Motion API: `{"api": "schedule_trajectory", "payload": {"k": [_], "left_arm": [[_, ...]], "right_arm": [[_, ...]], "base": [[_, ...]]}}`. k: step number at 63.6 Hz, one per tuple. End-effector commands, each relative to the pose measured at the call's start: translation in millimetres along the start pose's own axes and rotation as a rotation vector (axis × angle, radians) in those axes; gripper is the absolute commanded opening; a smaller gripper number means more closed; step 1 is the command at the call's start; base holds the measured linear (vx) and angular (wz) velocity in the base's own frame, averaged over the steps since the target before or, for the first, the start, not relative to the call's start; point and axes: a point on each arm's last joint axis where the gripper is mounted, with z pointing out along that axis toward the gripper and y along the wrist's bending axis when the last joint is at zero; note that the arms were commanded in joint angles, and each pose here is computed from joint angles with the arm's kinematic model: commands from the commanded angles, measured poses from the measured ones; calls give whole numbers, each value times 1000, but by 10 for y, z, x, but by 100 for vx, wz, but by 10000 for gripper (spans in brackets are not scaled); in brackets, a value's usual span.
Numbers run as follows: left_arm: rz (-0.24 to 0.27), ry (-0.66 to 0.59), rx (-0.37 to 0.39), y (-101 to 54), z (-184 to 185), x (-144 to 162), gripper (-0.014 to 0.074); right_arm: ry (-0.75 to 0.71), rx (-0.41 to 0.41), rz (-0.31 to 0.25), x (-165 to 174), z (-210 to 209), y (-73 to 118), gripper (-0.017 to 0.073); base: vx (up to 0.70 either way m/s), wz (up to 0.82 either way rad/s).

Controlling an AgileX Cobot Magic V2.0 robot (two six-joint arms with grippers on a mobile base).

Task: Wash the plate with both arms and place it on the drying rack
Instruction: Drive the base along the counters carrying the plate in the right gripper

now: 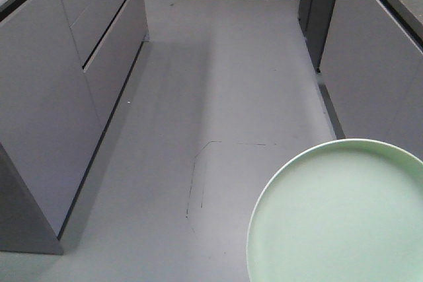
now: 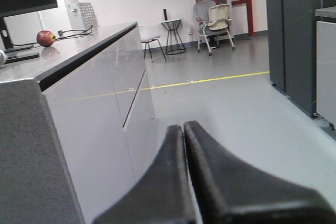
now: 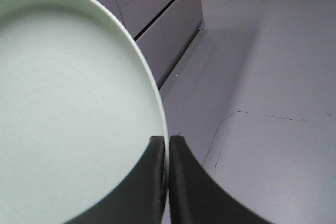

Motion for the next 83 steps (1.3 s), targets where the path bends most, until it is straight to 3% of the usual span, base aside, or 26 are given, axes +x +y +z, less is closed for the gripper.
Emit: {"api": "schedule_trajectory", "payload": {"k": [1,83], "left_arm": [[-10,-96,10,-7,-16,-138,-6],[-10,-96,9,-6,-16,-138,-6]], "right_arm": [[-99,1,3,-148,-26,16,-4],[-99,1,3,-148,-26,16,-4]], "base": [[12,27],[20,8]]}}
